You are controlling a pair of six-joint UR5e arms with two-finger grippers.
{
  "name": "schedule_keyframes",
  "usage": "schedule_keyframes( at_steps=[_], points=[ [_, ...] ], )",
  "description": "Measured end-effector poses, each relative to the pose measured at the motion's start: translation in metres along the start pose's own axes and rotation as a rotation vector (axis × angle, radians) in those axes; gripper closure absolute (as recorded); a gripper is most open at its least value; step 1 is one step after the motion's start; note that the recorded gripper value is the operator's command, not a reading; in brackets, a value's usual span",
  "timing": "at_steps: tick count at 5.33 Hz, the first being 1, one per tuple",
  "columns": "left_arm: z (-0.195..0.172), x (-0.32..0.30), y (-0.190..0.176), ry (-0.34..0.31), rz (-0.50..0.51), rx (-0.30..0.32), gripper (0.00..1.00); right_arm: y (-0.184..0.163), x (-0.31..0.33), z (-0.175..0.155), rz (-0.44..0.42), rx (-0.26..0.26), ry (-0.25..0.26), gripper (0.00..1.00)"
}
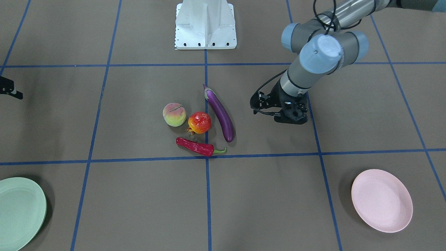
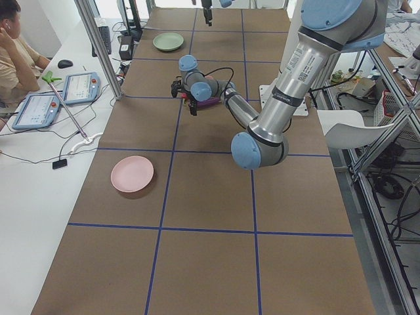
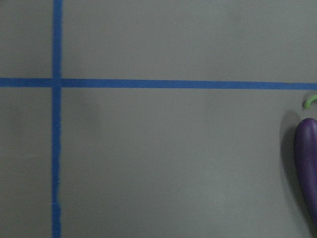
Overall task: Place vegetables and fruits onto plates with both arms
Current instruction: 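Reach the left gripper down to the purple eggplant and grasp it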
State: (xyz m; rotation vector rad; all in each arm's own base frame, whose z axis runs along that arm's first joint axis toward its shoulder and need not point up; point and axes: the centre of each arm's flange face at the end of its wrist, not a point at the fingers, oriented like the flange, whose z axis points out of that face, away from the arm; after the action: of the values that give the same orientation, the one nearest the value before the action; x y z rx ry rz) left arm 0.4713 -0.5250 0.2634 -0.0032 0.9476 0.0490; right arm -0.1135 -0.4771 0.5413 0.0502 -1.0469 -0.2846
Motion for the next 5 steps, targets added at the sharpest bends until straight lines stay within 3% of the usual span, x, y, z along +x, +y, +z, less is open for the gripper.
schedule_keyframes(
  at_steps=[1, 3, 4, 5],
  points=[
    [0.023, 0.042, -0.017, -0.027, -0.008, -0.018, 0.0, 0.002, -0.002, 0.003, 0.011, -0.004, -0.004, 0.0],
    [0.06, 0.095, -0.01, -0.05, -0.078, -0.07, 0.0, 0.013, 0.003, 0.008, 0.034, -0.024, -0.017, 0.0],
    [0.074, 0.099, -0.005, -0.067, -0.104, -0.087, 0.08, 0.019, 0.007, 0.011, 0.048, -0.032, -0.018, 0.0],
    [0.083, 0.095, -0.006, -0.083, -0.118, -0.097, 0.32, 0.023, 0.01, 0.012, 0.058, -0.037, -0.018, 0.0]
  ],
)
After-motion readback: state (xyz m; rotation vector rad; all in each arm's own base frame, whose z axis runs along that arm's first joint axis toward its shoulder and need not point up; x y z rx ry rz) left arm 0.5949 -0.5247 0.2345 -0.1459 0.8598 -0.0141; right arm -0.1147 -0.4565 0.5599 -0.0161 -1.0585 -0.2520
